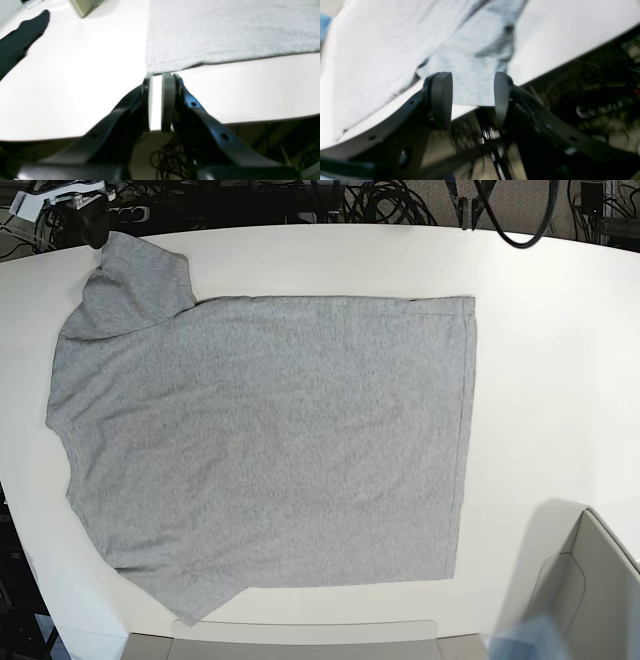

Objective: Fold the T-shirt properly
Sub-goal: 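Lower both grippers to the shirt edge nearest the arms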

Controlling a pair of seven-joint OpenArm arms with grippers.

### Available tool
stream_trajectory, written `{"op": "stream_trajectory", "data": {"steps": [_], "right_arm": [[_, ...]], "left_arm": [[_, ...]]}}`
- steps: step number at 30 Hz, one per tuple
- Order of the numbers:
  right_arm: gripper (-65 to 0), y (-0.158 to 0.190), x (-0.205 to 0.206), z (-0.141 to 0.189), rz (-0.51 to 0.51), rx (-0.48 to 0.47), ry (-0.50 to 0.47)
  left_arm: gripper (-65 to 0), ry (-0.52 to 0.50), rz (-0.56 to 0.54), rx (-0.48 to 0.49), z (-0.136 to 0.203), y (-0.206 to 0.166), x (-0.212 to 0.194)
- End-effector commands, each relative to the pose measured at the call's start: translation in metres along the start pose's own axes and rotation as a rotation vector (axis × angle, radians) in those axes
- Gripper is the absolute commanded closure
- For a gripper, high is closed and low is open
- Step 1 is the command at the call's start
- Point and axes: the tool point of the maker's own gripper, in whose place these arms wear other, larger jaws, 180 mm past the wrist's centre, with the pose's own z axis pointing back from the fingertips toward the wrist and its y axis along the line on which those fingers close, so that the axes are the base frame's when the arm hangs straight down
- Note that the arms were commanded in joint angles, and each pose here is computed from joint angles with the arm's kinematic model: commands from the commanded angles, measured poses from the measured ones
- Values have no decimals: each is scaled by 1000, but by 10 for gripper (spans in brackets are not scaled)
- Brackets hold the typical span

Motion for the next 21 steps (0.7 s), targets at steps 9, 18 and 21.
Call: {"op": "stream_trajectory", "data": {"steps": [9, 18, 21], "right_arm": [[-269, -6, 32, -48, -76, 87, 0], [-269, -3, 51, -77, 63, 67, 1], [-269, 6, 47, -87, 133, 84, 24]], "left_arm": [[-78, -19, 0, 5, -4, 1, 7], [-78, 6, 6, 15, -16, 4, 16], [-78, 3, 8, 19, -22, 4, 18]]}}
